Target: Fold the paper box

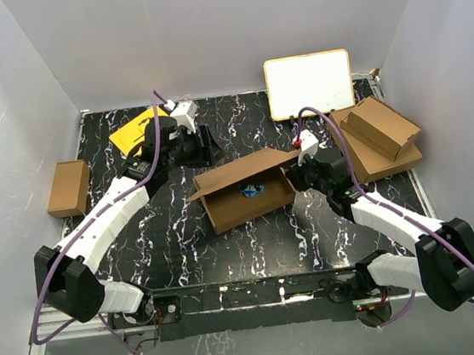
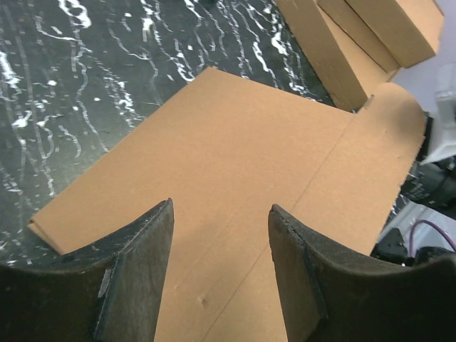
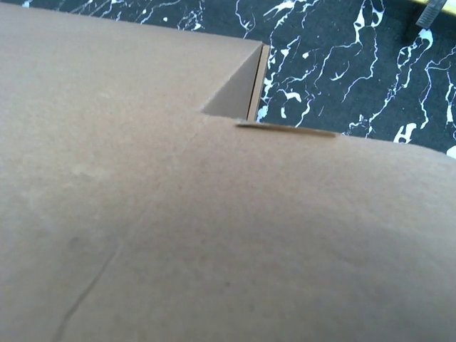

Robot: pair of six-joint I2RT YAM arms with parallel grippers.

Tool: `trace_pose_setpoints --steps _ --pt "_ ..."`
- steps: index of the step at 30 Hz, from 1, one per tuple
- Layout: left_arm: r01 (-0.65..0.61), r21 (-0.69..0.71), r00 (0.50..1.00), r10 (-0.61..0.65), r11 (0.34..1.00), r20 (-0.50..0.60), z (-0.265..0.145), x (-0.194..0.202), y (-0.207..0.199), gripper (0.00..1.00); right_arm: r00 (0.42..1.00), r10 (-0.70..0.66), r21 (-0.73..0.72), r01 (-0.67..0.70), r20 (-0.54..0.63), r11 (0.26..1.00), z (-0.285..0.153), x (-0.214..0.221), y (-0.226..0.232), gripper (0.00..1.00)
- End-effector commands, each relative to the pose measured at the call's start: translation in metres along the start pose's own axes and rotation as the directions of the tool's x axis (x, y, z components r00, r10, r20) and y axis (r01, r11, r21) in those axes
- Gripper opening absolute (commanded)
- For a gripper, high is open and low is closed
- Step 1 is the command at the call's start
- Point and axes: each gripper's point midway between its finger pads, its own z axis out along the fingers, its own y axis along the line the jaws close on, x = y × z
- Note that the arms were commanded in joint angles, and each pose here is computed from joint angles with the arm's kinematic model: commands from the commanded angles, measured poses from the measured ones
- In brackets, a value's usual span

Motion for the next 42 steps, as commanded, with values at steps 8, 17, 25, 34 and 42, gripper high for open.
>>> trace_pose_setpoints --steps 8,17,25,34,42 --pt "0.07 0.098 0.993 -0.06 0.993 -0.105 0.023 0.044 0.0 0.52 0.984 -0.18 0.032 0.181 -0.011 0.983 -0.015 -0.008 -0.017 0.39" --pt "0.094 0.079 0.987 -0.082 0.992 -0.141 0.029 0.067 0.014 0.52 0.858 -0.496 -0.083 0.489 -0.137 0.868 -0.048 0.018 -0.031 0.6" --pt "0.116 0.071 0.98 -0.103 0.991 -0.172 0.033 0.088 0.023 0.51 0.805 -0.566 -0.283 0.509 -0.178 0.813 -0.087 0.03 -0.031 0.63" --pt "0.129 0.049 0.973 -0.117 0.99 -0.197 0.038 0.106 0.034 0.51 0.795 -0.601 -0.476 0.496 -0.089 0.726 -0.122 0.006 0.001 0.67" --pt "0.14 0.046 0.968 -0.127 0.989 -0.216 0.045 0.116 0.038 0.51 0.826 -0.563 -0.58 0.444 -0.031 0.683 -0.139 -0.016 0.026 0.67"
